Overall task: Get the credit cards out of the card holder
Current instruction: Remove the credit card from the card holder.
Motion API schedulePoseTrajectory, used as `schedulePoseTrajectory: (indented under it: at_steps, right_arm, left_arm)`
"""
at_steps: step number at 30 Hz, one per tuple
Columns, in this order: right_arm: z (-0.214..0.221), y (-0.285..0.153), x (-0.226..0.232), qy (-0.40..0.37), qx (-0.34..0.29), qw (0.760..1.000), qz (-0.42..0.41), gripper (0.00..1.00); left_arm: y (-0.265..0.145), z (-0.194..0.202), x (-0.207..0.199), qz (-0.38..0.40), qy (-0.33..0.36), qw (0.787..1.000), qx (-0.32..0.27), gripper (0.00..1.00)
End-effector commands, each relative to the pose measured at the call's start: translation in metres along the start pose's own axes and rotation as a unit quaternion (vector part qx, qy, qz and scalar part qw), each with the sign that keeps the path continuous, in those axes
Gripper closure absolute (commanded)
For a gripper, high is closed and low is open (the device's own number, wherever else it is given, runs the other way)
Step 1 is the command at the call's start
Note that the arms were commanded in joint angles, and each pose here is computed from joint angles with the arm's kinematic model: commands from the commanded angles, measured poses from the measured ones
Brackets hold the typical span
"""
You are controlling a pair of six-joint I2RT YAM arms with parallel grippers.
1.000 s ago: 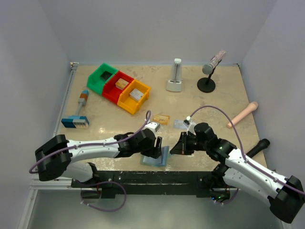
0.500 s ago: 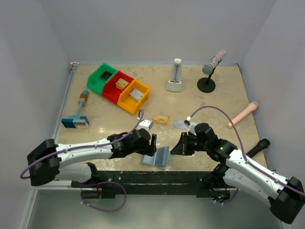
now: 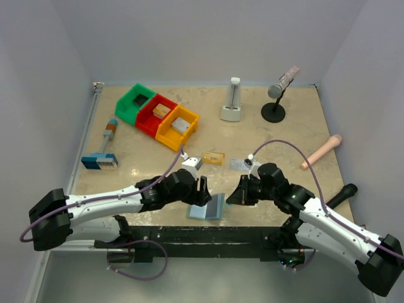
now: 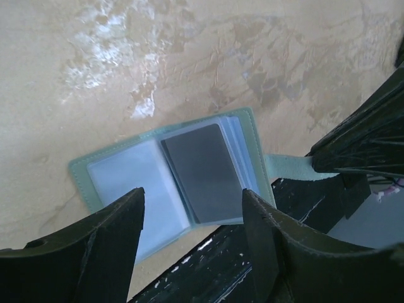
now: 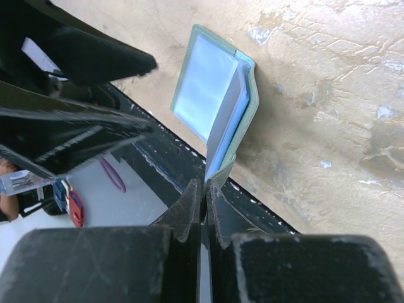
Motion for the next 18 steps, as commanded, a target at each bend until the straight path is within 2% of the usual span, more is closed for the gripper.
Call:
schedulePoseTrajectory:
  at_steps: [1,5,8,18]
  right_arm:
    - [-0.004,-0.002,0.002,-0.009,-0.014,1.0,0.004,1.0]
    - [-0.005,-0.001,0.002,-0.008,-0.014,1.0,0.002,1.0]
    - [-0.005,-0.001,0.005,-0.008,-0.013,1.0,-0.002,1.0]
    - [-0.007,-0.002,0.011,-0.007,-0.01,1.0,-0.009,1.0]
  left_arm:
    - [0.011,-0.002,-0.025,0.069,0.013,0.997,0.011,0.31]
    - [0.021,0.006,-0.027,0.05,0.032,0.997,0.043,0.25]
    - [0.026,0.007,-0.028,0.044,0.033,0.997,0.045,0.22]
    - [0.036,0.013,-0.027,0.028,0.04,0.997,0.065,0.21]
Point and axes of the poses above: each gripper's point midway between its finger pads, its own y axis out along the fingers, its own x axis along the line the jaws close on, z = x × y, the point moved 4 cm from there along -y, back along the fingers, and after that the axes turned 12 degrees about y, right-handed, at the moved point
